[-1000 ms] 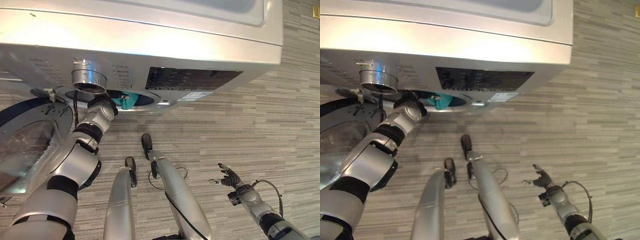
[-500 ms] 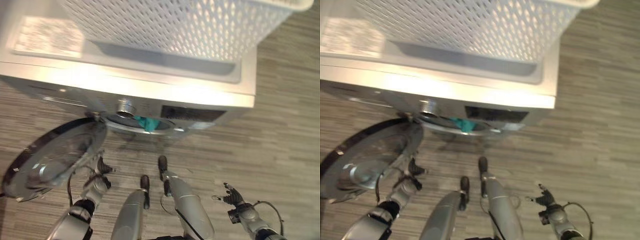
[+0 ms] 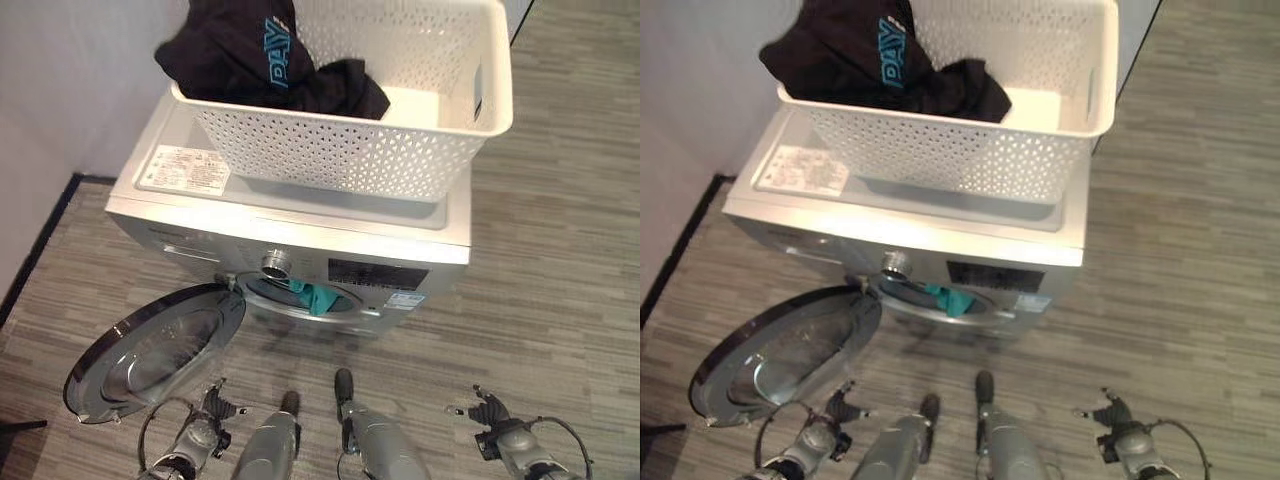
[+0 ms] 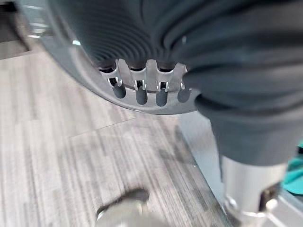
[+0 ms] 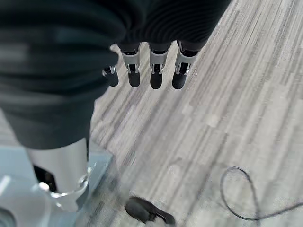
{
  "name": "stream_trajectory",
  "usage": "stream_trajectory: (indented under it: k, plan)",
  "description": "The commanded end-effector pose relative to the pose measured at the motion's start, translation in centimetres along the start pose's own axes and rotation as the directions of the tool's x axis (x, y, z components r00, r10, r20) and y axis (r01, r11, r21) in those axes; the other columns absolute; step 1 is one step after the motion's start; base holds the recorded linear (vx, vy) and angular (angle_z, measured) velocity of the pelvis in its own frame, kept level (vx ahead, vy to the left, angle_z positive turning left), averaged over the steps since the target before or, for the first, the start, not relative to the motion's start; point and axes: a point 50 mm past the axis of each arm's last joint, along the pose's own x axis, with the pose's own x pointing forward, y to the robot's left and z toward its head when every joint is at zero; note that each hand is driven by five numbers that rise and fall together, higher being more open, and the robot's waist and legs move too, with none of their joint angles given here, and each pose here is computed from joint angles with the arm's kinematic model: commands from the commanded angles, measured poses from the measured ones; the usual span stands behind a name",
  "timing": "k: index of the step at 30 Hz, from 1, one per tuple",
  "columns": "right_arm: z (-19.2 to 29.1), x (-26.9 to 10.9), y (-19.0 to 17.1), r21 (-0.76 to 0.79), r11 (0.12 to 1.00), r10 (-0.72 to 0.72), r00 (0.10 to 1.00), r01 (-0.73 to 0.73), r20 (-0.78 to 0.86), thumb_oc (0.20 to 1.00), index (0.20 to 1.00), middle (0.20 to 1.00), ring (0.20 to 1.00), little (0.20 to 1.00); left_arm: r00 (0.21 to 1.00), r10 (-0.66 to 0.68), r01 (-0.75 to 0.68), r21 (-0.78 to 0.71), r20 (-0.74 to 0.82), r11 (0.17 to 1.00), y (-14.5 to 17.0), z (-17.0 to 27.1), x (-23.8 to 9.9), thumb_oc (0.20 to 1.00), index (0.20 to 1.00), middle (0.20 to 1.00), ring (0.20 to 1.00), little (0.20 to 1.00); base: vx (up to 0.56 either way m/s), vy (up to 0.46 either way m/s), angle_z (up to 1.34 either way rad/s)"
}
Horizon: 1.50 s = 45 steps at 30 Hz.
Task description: Grab the laundry basket,head to the washer,open it,put in the laundry and shut it.
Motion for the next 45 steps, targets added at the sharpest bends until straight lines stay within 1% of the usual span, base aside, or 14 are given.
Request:
stream_trajectory:
  k: [1,7,10,13,18,25,28,32,36,38,41,42,44,45]
  plan:
    - [-0.8,-0.3,-2.9,0.002,0.998,-0.057,0.998,0.057,-0.021,1.0,1.0,1.0,1.0,1.0,0.999,-0.03,0.031,0.038,-0.037,0.999,-0.3,-1.8,-0.5,1.0,1.0,1.0,1.0,1.0,0.09,0.223,0.12]
    - [-0.9,-0.2,-2.0,0.01,0.999,-0.034,0.998,0.034,-0.048,1.0,1.0,1.0,1.0,1.0,0.998,-0.067,0.067,0.068,-0.01,0.995,-0.8,-1.5,-0.6,1.0,1.0,1.0,1.0,1.0,0.07,0.339,-0.52]
    - [0.5,0.0,-0.3,-0.042,0.999,0.002,1.0,-0.001,0.019,1.0,1.0,1.0,1.0,1.0,0.999,0.01,-0.012,0.039,0.052,0.999,0.2,0.1,-0.2,1.0,1.0,1.0,1.0,1.0,-0.05,0.121,-0.2]
    - [1.9,0.0,0.9,-0.108,0.993,0.054,0.995,-0.045,0.088,1.0,1.0,1.0,1.0,1.0,0.998,-0.013,0.014,0.019,-0.054,1.0,-0.8,-2.5,-0.9,1.0,1.0,1.0,1.0,1.0,-0.07,-0.067,-0.32]
    - [-0.4,-0.4,0.4,-0.168,0.984,0.065,0.998,-0.061,0.015,1.0,1.0,1.0,1.0,1.0,0.982,-0.049,0.043,-0.036,-0.184,0.998,-1.1,-5.3,-1.6,1.0,1.0,1.0,1.0,1.0,0.05,-0.136,0.09]
    - [-2.7,-0.9,-1.0,-0.136,0.99,0.011,0.998,-0.018,-0.057,1.0,1.0,1.0,1.0,1.0,0.982,-0.07,0.061,-0.06,-0.173,0.996,-1.6,-5.4,-1.8,1.0,1.0,1.0,1.0,1.0,0.03,-0.091,0.22]
    - [-3.3,-1.1,-1.4,-0.075,0.997,-0.009,0.997,0.004,-0.075,1.0,1.0,1.0,1.0,1.0,0.987,-0.066,0.056,-0.073,-0.143,0.996,-1.6,-4.4,-1.4,1.0,1.0,1.0,1.0,1.0,-0.02,-0.067,0.16]
    - [-3.2,-1.2,-3.5,0.142,0.981,-0.122,0.99,0.13,-0.07,1.0,1.0,1.0,1.0,1.0,0.992,-0.05,0.039,-0.088,-0.117,0.995,-1.5,-3.5,-1.2,1.0,1.0,1.0,1.0,1.0,0.02,-0.033,0.09]
    - [-3.6,-2.1,-8.2,0.273,0.913,-0.293,0.953,0.302,-0.073,1.0,1.0,1.0,1.0,1.0,0.99,-0.064,0.057,-0.055,-0.123,0.997,-1.9,-3.8,-1.4,1.0,1.0,1.0,1.0,1.0,0.05,-0.015,-0.06]
    - [-3.4,-2.4,-9.3,0.289,0.897,-0.331,0.942,0.334,-0.062,1.0,1.0,1.0,1.0,1.0,0.989,-0.07,0.063,-0.054,-0.129,0.997,-2.0,-4.1,-1.5,1.0,1.0,1.0,1.0,1.0,0.06,0.014,-0.02]
    - [-2.3,-3.9,-13.7,0.32,0.83,-0.487,0.873,0.458,0.015,1.0,1.0,1.0,1.0,1.0,0.987,-0.07,0.059,-0.079,-0.142,0.995,-2.1,-4.7,-1.7,1.0,1.0,1.0,1.0,1.0,0.07,0.03,-0.1]
    - [-2.3,-3.9,-13.7,0.32,0.83,-0.487,0.873,0.458,0.014,1.0,1.0,1.0,1.0,1.0,0.987,-0.07,0.06,-0.078,-0.142,0.995,-2.1,-4.7,-1.7,1.0,1.0,1.0,1.0,1.0,0.07,0.037,-0.13]
    - [0.3,-6.8,-20.1,0.331,0.725,-0.668,0.734,0.605,0.121,1.0,1.0,1.0,1.0,1.0,0.984,-0.085,0.069,-0.101,-0.157,0.992,-2.2,-5.3,-2.0,1.0,1.0,1.0,1.0,1.0,0.08,0.048,-0.05]
    - [0.2,-6.9,-20.1,0.33,0.724,-0.669,0.734,0.606,0.12,1.0,1.0,1.0,1.0,1.0,0.984,-0.086,0.071,-0.101,-0.156,0.992,-2.3,-5.2,-2.0,1.0,1.0,1.0,1.0,1.0,0.05,0.041,-0.01]
